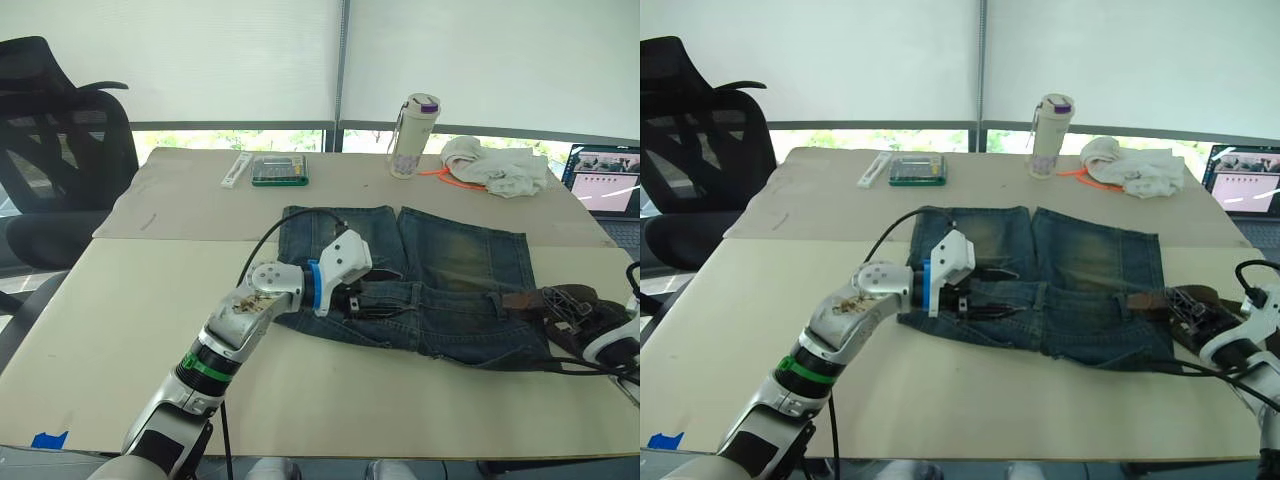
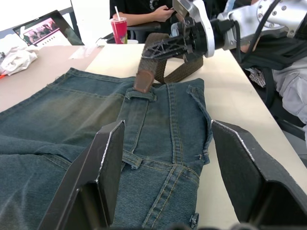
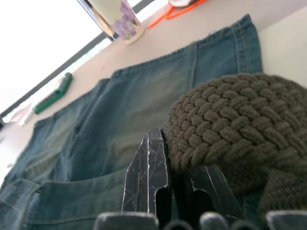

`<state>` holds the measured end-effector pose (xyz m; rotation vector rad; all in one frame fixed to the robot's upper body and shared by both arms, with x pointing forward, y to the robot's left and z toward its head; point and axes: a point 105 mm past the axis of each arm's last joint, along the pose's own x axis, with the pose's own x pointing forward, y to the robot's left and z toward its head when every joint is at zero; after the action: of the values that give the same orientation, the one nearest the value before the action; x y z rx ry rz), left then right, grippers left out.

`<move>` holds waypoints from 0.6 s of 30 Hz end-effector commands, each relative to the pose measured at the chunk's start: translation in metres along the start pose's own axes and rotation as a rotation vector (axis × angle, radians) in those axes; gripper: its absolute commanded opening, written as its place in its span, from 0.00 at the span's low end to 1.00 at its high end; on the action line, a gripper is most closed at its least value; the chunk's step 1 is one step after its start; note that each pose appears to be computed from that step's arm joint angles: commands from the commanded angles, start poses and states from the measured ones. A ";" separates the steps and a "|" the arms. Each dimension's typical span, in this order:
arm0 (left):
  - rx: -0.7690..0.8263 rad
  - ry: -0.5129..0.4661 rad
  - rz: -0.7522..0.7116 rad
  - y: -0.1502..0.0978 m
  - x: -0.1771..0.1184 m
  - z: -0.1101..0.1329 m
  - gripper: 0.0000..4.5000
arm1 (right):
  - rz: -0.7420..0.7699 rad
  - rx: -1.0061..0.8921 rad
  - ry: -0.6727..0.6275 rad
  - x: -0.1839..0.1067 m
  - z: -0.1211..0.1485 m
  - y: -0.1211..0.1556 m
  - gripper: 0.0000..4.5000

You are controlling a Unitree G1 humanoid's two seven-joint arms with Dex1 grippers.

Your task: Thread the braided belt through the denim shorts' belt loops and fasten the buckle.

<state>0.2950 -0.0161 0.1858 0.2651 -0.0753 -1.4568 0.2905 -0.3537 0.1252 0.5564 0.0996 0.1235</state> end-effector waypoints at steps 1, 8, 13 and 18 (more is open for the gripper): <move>0.058 -0.036 -0.006 0.001 0.000 0.016 0.67 | 0.000 -0.038 -0.027 -0.001 0.007 0.002 0.00; 0.057 -0.035 -0.008 0.001 -0.002 0.016 0.67 | -0.048 -0.037 -0.107 0.000 0.019 -0.007 0.00; 0.057 -0.038 -0.010 0.000 -0.001 0.017 0.67 | -0.069 -0.054 -0.109 0.002 0.018 -0.012 0.00; 0.060 -0.035 -0.010 0.000 -0.002 0.017 0.67 | -0.046 -0.054 -0.032 0.001 0.004 -0.012 0.00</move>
<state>0.2938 -0.0158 0.1862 0.2648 -0.0766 -1.4705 0.2952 -0.3652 0.1163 0.5196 0.0879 0.0526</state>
